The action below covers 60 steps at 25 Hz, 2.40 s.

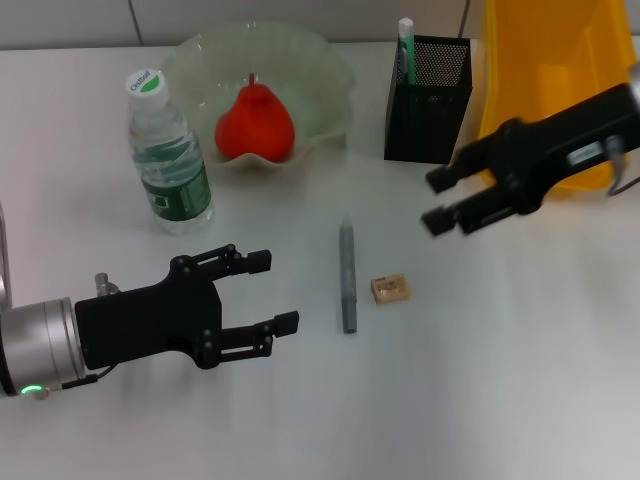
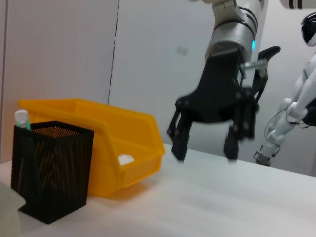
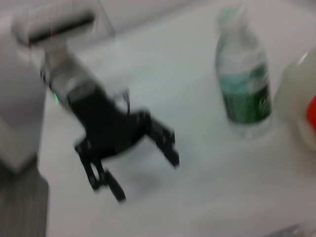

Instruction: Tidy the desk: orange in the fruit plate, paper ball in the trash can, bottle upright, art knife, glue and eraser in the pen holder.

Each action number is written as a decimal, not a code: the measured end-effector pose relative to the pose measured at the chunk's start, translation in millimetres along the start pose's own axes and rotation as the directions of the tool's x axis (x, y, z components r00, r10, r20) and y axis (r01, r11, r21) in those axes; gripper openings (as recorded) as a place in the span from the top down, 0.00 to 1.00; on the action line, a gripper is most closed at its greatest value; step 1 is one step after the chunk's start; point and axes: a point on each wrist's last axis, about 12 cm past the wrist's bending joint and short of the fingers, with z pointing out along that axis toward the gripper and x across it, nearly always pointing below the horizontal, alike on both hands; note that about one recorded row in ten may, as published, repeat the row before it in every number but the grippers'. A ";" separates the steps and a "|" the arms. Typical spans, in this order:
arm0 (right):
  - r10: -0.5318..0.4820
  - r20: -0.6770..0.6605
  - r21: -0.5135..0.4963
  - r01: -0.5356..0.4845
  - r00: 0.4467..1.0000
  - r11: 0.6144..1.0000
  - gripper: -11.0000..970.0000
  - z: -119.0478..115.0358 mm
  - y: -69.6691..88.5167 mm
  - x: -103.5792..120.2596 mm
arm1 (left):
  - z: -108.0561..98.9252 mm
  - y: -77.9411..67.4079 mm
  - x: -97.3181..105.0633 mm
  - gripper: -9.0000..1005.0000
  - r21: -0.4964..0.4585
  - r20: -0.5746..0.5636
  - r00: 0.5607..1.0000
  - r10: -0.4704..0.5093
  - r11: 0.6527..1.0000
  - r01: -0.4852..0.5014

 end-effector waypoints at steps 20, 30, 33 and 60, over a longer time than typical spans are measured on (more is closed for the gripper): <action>-0.292 -0.377 0.018 0.322 0.879 0.946 0.32 89.5 9.6 -24.7 | -6.4 -3.4 8.8 0.20 -0.040 -0.013 0.999 -0.033 0.999 0.033; -0.321 -0.387 0.011 0.352 0.864 0.936 0.41 101.6 8.6 -15.0 | -8.5 -5.2 12.1 0.20 -0.053 -0.017 0.998 -0.053 0.997 0.052; -0.328 -0.386 0.017 0.362 0.862 0.932 0.45 103.2 7.8 -15.2 | -8.5 -5.1 12.1 0.20 -0.054 -0.017 0.998 -0.053 0.997 0.052; -0.340 -0.341 0.039 0.374 0.877 0.927 0.71 105.8 7.7 -23.2 | -9.5 -3.5 9.8 0.20 -0.067 0.005 0.999 -0.053 0.996 0.054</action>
